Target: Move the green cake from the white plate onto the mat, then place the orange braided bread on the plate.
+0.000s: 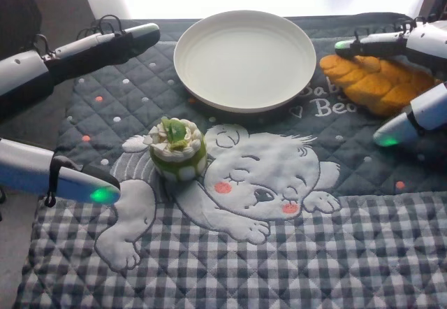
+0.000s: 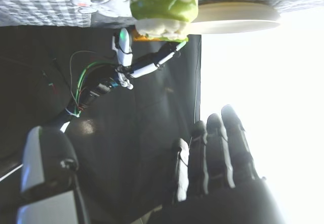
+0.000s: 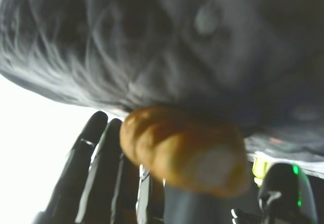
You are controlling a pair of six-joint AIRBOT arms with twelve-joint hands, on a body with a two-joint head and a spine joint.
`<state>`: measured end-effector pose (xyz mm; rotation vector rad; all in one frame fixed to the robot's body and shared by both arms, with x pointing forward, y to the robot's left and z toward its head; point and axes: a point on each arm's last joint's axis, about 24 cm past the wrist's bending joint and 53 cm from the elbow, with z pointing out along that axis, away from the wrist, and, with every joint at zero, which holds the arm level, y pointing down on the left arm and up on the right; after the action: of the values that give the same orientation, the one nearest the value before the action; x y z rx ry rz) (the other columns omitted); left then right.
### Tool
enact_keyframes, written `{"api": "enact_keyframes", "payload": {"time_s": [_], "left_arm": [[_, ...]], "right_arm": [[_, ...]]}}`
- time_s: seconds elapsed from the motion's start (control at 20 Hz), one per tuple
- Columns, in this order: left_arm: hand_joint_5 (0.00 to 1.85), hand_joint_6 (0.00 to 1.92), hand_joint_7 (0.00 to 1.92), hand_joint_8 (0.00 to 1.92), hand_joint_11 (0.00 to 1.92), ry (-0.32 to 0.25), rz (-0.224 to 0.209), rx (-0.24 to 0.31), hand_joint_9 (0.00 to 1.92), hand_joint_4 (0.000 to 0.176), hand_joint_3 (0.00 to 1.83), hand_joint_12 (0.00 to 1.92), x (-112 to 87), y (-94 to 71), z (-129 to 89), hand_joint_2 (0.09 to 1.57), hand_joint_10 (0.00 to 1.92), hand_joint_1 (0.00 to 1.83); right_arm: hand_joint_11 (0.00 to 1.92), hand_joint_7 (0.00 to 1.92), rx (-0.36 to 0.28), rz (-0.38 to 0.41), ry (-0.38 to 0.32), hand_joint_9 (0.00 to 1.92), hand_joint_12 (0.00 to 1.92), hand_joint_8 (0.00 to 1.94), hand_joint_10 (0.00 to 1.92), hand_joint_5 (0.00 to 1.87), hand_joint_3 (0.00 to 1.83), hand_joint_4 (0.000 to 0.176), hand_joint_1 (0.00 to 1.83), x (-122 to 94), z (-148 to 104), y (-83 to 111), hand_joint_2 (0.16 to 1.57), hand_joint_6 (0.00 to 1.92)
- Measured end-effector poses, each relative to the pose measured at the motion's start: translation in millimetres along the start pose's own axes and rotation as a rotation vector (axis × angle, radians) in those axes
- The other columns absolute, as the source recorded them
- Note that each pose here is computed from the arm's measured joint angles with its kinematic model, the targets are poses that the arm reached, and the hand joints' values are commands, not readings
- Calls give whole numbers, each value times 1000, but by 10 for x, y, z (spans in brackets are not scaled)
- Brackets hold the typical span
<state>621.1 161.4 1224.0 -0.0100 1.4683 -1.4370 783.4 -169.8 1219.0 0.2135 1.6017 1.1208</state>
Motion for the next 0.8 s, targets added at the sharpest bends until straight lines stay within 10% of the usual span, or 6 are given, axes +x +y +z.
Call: {"api": "enact_keyframes", "payload": {"time_s": [0.15, 0.25, 0.3, 0.35, 0.45, 0.8], "left_arm": [[52, 0, 119, 0, 0, -2, -1, 1, 97, 159, 0, 323, -4, -2, -3, 754, 2, 917], [76, 4, 130, 2, 0, -7, -6, 0, 109, 153, 0, 455, -6, 1, -12, 751, 3, 913], [69, 1, 130, 1, 0, -6, -6, -2, 117, 158, 0, 473, -3, 7, -14, 740, 5, 941], [66, 0, 123, 0, 0, -3, -7, -4, 112, 153, 1, 479, 6, 16, -24, 753, 3, 935], [64, 0, 132, 2, 0, -6, -9, -8, 117, 146, 4, 456, 4, 28, -33, 765, 3, 934], [68, 0, 154, 2, 0, -12, -19, -2, 109, 133, 0, 360, 16, 25, -20, 756, 3, 947]], "right_arm": [[639, 696, -11, 32, -11, 854, 496, 9, 44, 518, 1, 0, 1407, -25, -5, 18, 854, 1], [838, 947, -26, 41, -16, 1155, 361, 7, 530, 685, 0, 0, 1589, -35, -12, 47, 927, 6], [868, 969, -33, 38, -19, 1190, 339, 700, 740, 761, 7, 0, 1523, -45, -14, 61, 1000, 22], [897, 961, -41, 41, -24, 1107, 368, 857, 946, 878, 2, 0, 1504, -64, -19, 79, 1041, 22], [1002, 961, -45, 36, -25, 1050, 445, 953, 1129, 887, 0, 0, 1391, -71, -22, 86, 1107, 839], [964, 1000, -59, 27, -44, 1056, 699, 806, 1071, 923, 0, 0, 1383, -177, -111, 114, 1092, 1007]]}}
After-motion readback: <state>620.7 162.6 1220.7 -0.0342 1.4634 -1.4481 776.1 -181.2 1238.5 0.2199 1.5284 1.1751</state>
